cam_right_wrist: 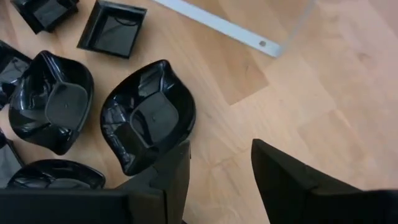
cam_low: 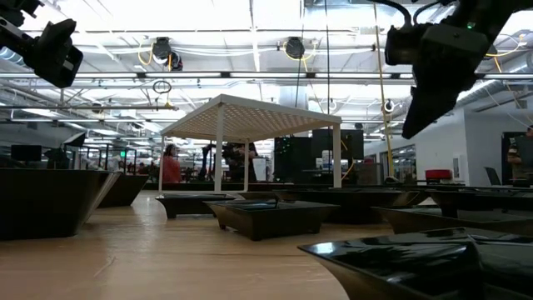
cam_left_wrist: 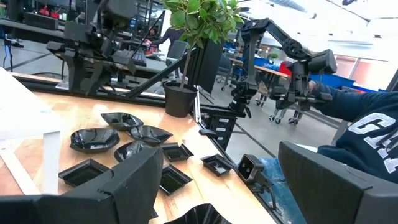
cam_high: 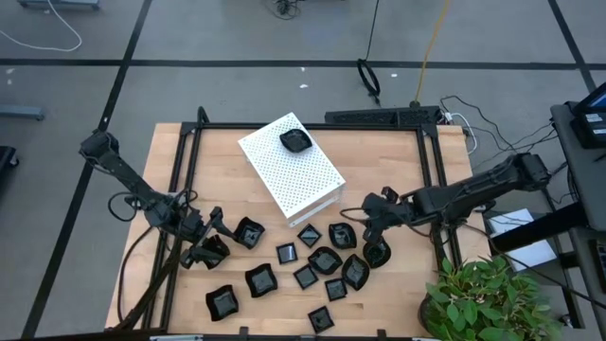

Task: Pick & Place Mini shaped plates
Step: Stack the leaf-shaped plate on top of the other leaf-shaped plate on the shelf

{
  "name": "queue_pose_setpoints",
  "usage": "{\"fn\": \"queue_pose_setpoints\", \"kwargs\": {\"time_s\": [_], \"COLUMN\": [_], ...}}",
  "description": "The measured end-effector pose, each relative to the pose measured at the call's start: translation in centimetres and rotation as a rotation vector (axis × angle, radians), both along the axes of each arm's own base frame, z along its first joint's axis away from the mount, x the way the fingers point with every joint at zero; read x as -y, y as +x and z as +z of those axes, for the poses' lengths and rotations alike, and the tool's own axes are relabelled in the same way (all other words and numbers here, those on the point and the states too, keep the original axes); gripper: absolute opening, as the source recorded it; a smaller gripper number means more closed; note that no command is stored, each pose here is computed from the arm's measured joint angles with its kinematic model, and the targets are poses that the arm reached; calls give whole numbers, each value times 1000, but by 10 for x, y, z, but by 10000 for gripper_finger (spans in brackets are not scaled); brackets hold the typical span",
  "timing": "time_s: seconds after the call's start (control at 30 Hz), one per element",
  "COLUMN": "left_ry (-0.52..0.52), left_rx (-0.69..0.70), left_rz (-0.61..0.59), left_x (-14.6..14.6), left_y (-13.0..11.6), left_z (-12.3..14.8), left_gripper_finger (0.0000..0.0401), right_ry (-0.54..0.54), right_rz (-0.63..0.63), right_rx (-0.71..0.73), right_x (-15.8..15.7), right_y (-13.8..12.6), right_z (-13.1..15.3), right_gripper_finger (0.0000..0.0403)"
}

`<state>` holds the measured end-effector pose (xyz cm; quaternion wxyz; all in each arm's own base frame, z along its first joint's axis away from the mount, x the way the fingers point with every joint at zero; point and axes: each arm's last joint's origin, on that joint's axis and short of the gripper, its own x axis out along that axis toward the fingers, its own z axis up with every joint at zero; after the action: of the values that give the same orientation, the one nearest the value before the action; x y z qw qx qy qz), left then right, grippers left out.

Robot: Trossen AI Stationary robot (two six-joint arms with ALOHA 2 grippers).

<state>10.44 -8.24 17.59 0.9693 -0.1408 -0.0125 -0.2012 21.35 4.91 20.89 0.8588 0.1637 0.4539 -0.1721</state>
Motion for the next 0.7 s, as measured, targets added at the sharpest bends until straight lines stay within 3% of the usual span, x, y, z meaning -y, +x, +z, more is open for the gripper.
{"fn": "queue_pose_setpoints", "kwargs": {"time_s": [0.3, 0.7], "left_ry": [-1, 0], "left_rx": [1, 0], "left_rz": [0, 0], "left_x": [0, 0], "left_y": [0, 0], "left_z": [0, 0], "left_gripper_finger": [324, 324], "right_ry": [8, 27], "right_rz": [-25, -64], "right_rx": [-83, -90], "right_x": [-12, -17], "right_y": [11, 24], "right_z": [-24, -42], "right_gripper_finger": [157, 157]}}
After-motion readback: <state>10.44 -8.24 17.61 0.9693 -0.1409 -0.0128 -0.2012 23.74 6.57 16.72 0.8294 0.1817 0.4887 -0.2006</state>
